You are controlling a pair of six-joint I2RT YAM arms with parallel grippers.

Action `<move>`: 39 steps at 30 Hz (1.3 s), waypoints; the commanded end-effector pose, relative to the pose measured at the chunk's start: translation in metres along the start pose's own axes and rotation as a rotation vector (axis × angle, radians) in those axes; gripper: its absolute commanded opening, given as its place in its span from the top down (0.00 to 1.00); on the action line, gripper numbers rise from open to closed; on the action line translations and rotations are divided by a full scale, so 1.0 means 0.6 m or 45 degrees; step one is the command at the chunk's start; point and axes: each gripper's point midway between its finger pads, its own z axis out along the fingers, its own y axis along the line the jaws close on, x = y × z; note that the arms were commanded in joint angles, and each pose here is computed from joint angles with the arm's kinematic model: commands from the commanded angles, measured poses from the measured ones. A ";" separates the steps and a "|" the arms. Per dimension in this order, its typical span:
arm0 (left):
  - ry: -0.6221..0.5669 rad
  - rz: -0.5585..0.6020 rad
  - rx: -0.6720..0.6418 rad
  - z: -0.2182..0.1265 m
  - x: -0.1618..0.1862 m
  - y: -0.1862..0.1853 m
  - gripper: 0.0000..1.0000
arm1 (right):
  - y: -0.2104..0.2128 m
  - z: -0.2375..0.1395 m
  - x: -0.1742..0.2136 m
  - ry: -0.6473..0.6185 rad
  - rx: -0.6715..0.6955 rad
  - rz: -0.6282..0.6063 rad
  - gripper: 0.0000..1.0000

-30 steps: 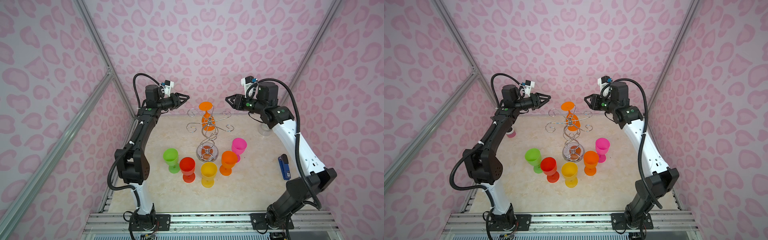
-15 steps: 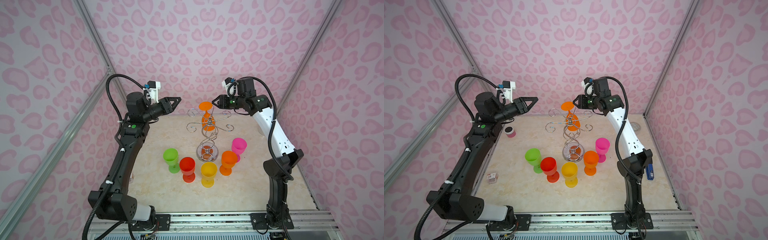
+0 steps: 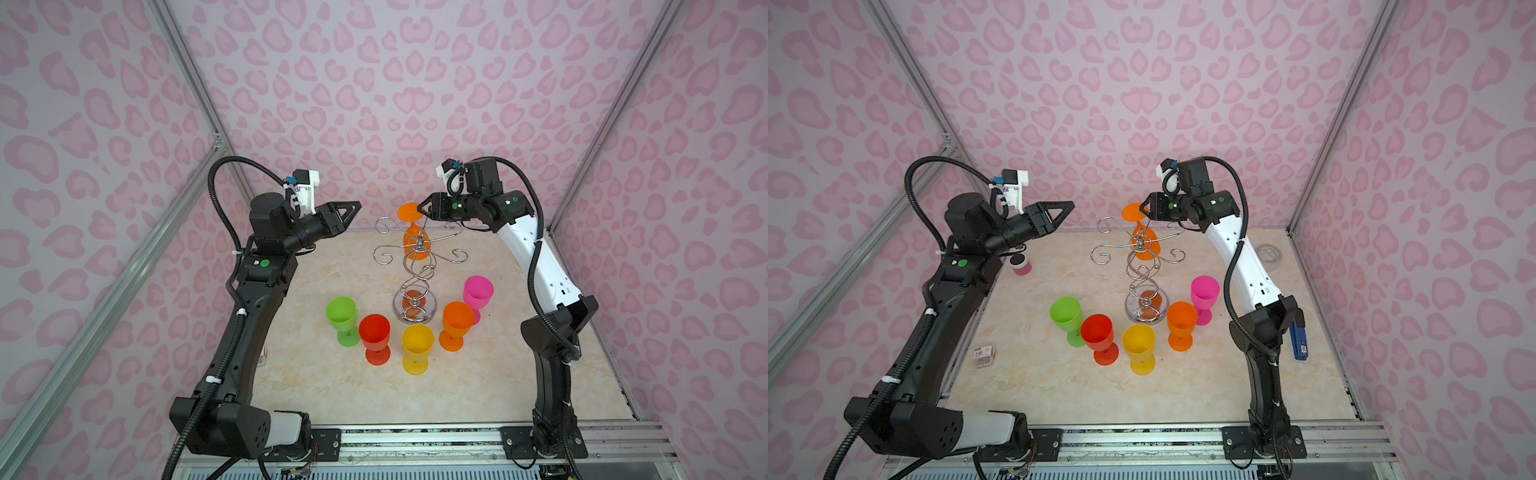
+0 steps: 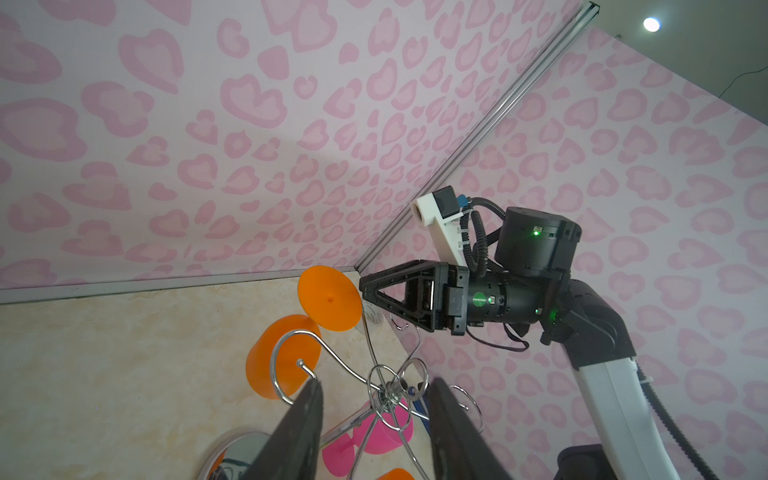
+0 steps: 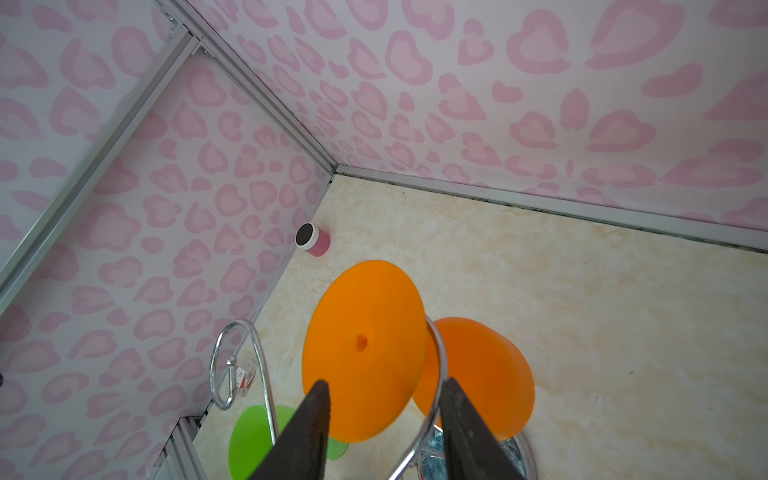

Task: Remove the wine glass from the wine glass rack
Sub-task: 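Close the right gripper on the base of the top orange glass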

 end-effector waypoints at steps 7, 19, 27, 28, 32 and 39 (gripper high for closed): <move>-0.027 0.034 0.042 -0.007 -0.010 -0.019 0.56 | 0.004 0.021 -0.011 -0.025 -0.040 0.011 0.55; -0.020 0.018 0.043 -0.002 -0.009 -0.015 0.56 | 0.017 0.021 -0.009 -0.022 -0.067 -0.006 0.55; -0.021 0.016 0.046 -0.003 -0.009 -0.015 0.57 | 0.027 0.028 -0.001 -0.005 -0.081 -0.014 0.56; -0.021 0.015 0.044 -0.003 -0.009 -0.015 0.57 | 0.028 0.027 -0.002 -0.010 -0.081 -0.017 0.56; -0.022 0.017 0.047 -0.003 -0.010 -0.016 0.57 | 0.031 0.028 -0.004 -0.019 -0.085 -0.015 0.57; -0.013 0.009 0.044 -0.001 -0.006 -0.012 0.57 | 0.025 0.037 0.001 -0.005 -0.079 0.004 0.65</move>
